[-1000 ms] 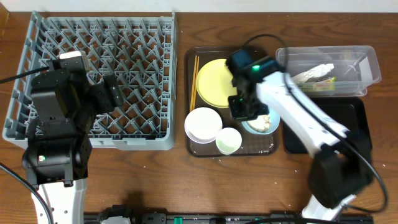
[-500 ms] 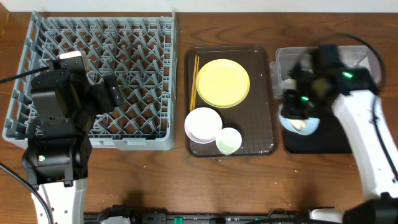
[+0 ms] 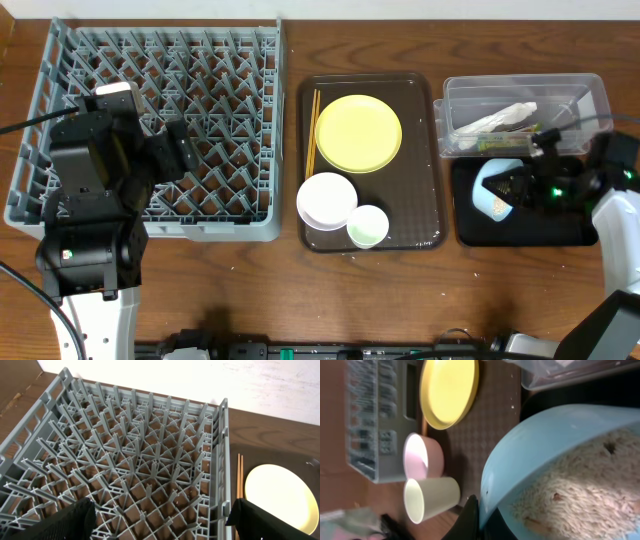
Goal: Sort waste into correct bins and load items into the dishwasher
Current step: 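Tip the blue bowl with the right gripper to dump rice onto the black tray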
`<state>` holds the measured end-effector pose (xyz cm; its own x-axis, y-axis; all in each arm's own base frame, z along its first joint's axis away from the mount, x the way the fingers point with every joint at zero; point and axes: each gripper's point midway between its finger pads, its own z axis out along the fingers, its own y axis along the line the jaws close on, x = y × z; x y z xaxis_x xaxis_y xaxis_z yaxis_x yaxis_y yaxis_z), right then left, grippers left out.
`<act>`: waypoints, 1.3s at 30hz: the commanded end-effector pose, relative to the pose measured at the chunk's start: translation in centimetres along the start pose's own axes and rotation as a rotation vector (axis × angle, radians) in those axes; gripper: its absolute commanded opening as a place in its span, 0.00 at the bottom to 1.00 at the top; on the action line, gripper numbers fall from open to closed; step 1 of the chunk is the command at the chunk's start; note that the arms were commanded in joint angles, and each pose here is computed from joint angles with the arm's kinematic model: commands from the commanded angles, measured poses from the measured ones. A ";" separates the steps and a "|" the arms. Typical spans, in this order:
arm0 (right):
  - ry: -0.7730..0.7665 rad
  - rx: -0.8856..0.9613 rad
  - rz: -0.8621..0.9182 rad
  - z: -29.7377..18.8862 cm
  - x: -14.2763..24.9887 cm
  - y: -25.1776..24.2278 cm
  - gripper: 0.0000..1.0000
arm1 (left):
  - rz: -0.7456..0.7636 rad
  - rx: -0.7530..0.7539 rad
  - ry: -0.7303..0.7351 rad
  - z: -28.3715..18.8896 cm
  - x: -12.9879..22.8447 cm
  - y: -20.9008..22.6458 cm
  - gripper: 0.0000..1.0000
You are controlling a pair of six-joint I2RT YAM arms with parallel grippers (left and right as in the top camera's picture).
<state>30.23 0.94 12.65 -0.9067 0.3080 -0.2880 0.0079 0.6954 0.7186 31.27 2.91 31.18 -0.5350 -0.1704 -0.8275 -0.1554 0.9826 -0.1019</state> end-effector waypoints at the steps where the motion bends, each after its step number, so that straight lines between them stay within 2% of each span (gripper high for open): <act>1: -0.081 -0.179 -0.016 -1.1 -0.4 1.7 0.01 | 0.011 0.004 -0.023 -0.5 -0.8 -0.2 0.89; 12: -0.206 -0.404 0.087 -2.9 -1.8 0.5 0.01 | 0.011 0.004 -0.023 -0.5 -0.8 -0.2 0.90; 25: -0.272 -0.624 0.185 -3.9 -3.1 0.1 0.01 | 0.011 0.004 -0.023 -0.5 -0.8 -0.2 0.89; 39: -0.306 -0.634 0.447 -6.4 -4.0 -2.5 0.01 | 0.011 0.004 -0.023 -0.5 -0.8 -0.2 0.90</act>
<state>31.33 -5.38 15.43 -0.7378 0.6726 -0.0578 -0.0043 0.0810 0.9967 31.27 2.91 31.18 -0.5346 -0.1704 -0.8277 -0.1553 0.9826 -0.1020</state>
